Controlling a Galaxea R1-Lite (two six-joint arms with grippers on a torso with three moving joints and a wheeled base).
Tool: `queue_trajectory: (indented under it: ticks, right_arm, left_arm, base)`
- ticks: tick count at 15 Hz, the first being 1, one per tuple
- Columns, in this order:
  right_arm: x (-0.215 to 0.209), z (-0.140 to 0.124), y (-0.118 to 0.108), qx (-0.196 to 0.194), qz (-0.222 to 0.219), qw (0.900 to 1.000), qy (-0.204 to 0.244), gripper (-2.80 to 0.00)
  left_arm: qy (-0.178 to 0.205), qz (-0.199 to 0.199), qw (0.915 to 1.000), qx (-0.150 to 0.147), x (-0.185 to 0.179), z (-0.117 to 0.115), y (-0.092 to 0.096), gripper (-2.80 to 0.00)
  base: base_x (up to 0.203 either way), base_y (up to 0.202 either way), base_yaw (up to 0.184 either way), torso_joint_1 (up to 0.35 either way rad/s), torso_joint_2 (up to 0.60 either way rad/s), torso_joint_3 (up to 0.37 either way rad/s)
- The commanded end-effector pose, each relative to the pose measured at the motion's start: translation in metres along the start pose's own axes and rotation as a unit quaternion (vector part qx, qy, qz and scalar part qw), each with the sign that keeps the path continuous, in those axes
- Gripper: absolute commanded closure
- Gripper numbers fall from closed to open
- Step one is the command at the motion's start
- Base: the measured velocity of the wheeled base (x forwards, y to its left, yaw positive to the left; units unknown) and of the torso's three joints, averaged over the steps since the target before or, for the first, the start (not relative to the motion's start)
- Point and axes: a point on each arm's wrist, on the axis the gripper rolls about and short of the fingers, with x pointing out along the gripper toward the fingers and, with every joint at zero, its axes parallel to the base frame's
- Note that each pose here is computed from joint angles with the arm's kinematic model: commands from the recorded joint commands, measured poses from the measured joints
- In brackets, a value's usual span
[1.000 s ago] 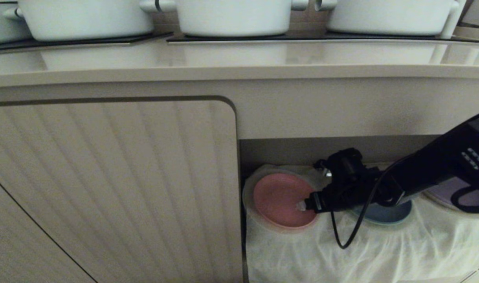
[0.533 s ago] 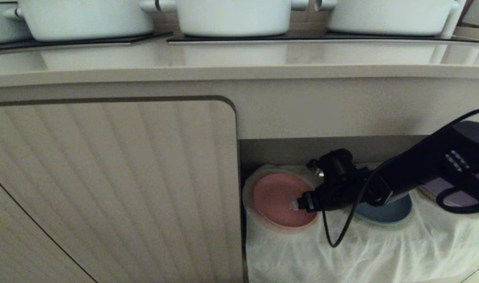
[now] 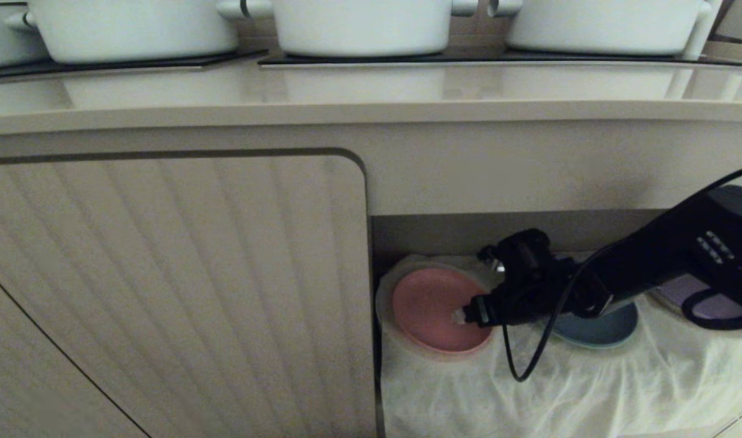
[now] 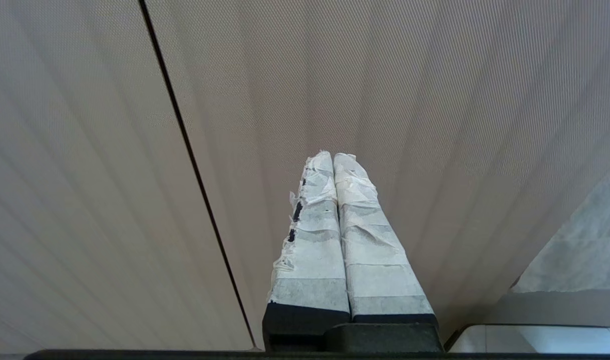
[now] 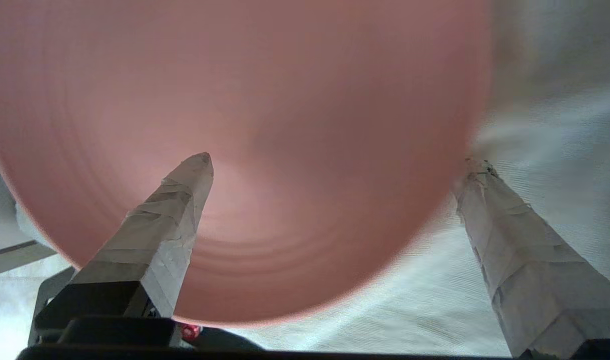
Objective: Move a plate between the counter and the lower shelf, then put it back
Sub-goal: Pick up the plate in the cupboard
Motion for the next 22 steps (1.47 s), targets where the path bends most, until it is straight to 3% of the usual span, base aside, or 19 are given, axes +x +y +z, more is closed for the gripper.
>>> queue_trajectory:
  ticks: [1, 8, 22]
  right_arm:
    - [-0.006, 0.005, -0.001, 0.001, 0.000, 1.000, -0.011, -2.80]
    - [-0.007, 0.014, -0.001, 0.001, 0.001, 1.000, -0.020, -2.80]
    - [0.010, 0.005, -0.004, 0.003, -0.012, 1.000, -0.001, -2.80]
  left_arm:
    - [0.000, 0.000, 1.0000, 0.000, 0.000, 0.000, 0.000, 0.00]
    - [0.000, 0.000, 1.0000, 0.000, 0.000, 0.000, 0.000, 0.00]
    - [0.000, 0.000, 1.0000, 0.000, 0.000, 0.000, 0.000, 0.00]
  base:
    - [0.000, 0.000, 0.000, 0.000, 0.00, 0.000]
    - [0.000, 0.000, 0.000, 0.000, 0.00, 0.000]
    - [0.000, 0.000, 0.000, 0.000, 0.00, 0.000]
